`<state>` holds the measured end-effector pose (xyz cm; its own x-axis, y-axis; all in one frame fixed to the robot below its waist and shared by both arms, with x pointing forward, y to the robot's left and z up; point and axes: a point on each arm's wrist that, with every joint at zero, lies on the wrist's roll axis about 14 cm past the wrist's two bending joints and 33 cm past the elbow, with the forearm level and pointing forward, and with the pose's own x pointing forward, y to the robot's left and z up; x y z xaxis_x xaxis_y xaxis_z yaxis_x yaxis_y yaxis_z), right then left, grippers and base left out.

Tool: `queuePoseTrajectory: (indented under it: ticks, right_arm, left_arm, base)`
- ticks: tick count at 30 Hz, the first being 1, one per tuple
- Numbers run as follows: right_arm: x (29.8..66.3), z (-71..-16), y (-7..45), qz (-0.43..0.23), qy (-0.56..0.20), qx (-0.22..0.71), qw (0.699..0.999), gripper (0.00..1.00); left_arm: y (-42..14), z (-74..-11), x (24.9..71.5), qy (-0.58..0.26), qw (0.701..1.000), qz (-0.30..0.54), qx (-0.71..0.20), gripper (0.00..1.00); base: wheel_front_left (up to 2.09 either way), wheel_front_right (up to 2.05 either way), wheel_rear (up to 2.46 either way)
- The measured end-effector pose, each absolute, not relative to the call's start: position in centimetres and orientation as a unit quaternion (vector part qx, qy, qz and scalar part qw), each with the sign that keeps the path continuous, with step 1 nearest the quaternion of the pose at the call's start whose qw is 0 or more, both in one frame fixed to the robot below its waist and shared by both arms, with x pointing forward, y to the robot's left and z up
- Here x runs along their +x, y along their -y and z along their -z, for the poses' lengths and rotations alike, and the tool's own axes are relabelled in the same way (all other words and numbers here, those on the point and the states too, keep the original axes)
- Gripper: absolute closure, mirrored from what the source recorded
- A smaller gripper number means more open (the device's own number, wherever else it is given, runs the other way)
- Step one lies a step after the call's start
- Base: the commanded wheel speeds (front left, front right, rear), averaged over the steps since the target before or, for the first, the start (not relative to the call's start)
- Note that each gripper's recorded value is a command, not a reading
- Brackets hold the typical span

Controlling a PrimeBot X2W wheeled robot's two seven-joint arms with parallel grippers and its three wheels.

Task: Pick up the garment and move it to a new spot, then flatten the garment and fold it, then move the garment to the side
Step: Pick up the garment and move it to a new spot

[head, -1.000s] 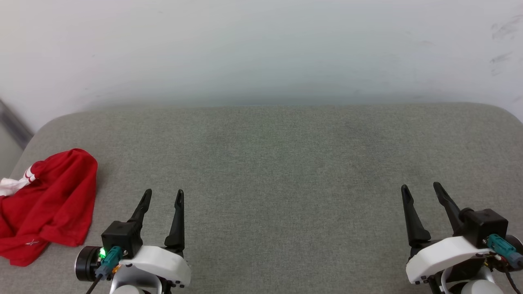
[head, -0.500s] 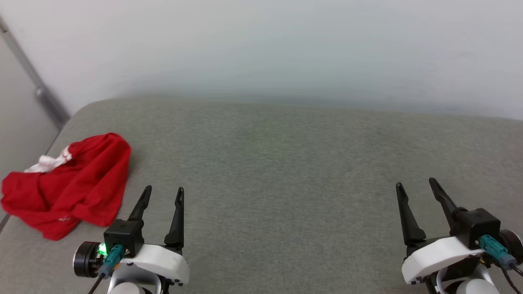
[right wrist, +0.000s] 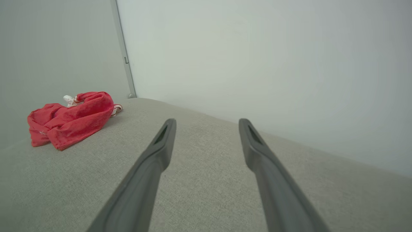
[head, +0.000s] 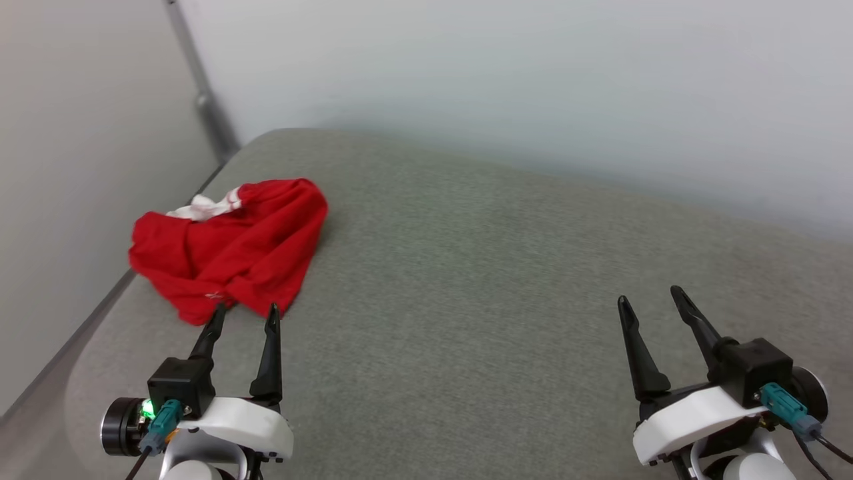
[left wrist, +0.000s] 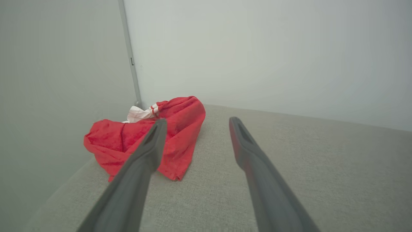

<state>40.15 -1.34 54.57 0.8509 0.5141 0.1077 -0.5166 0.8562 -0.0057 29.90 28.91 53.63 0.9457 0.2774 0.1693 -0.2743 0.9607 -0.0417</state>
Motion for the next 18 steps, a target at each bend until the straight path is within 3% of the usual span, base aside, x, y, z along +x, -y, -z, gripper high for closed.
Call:
queuePoseTrajectory:
  ticks: [9,18]
  right_arm:
    - [39.7,-54.9,-4.2,-0.341,0.056,0.022,0.938,0.0]
    - [39.6,-54.8,-6.0,-0.365,0.055,0.025,0.929,0.0]
  left_arm:
    - [-32.6,-53.4,25.9,0.084,0.974,-0.21,0.0,0.0]
    - [-33.8,-53.1,24.4,0.076,0.969,-0.234,0.01,0.0]
  base:
    - [0.0,0.0,0.0]
    - [0.0,0.0,0.0]
